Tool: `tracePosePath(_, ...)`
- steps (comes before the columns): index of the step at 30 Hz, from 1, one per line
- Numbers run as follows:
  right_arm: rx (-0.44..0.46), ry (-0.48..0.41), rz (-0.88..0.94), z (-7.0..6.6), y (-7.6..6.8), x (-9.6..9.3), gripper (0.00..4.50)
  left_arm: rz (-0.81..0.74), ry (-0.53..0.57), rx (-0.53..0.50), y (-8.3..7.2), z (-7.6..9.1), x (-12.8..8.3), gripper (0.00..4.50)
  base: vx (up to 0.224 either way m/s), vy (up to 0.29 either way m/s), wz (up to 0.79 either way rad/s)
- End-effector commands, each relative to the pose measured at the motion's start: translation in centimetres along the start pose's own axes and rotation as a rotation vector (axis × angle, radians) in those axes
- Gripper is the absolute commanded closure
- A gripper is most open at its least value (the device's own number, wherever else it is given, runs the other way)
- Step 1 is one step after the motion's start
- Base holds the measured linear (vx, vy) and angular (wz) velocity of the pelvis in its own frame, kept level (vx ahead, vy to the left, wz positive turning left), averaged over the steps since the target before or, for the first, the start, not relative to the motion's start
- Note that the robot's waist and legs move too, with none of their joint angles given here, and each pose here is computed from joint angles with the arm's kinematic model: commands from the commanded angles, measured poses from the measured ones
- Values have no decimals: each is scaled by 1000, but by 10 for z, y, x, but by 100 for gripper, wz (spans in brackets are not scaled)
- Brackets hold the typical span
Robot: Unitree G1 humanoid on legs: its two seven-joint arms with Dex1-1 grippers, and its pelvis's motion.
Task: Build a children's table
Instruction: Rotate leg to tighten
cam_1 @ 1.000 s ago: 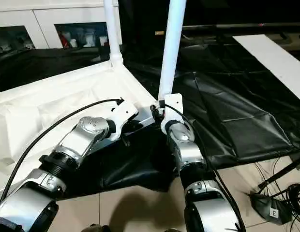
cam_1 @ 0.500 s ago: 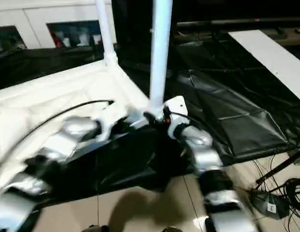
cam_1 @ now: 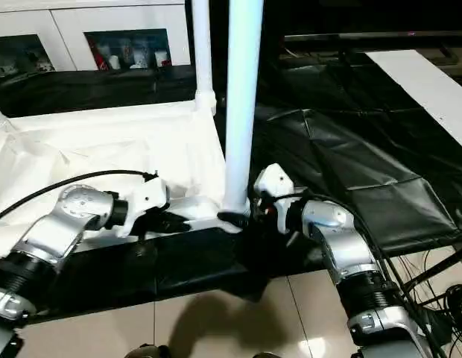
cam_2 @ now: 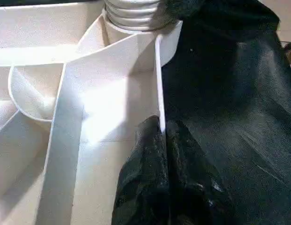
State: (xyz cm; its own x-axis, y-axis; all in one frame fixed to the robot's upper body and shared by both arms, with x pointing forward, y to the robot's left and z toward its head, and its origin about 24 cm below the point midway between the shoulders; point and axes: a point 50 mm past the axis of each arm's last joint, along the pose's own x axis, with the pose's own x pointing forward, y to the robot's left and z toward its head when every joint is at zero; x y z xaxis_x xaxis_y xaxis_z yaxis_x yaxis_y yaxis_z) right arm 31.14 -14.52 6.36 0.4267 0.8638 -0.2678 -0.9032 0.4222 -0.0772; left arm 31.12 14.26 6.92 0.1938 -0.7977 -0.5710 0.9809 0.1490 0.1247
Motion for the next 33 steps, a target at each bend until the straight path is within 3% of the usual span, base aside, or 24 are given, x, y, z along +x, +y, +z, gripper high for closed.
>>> tracePosePath(1,-32,3,21,6,-3,1,59,-51,54,3,-6,-7,2,450,0,0,0)
tracePosePath(17,-46,47,64,0,0,3,59,-46,57,-3,-6,-9,0,450,0,0,0)
tracePosePath(18,-42,46,65,0,0,3,86,-44,57,-3,-6,-9,0,450,0,0,0)
tracePosePath(22,-32,44,60,-2,0,3,99,-41,56,-5,-6,-10,0,450,0,0,0)
tracePosePath(23,-32,43,60,-2,0,4,125,-41,56,-5,-6,-10,0,450,0,0,0)
tracePosePath(28,-15,20,49,0,0,5,161,-41,58,-8,-7,-11,-1,450,0,0,0)
tracePosePath(33,-11,16,45,0,-1,5,176,-43,59,-11,-8,-12,-1,450,0,0,0)
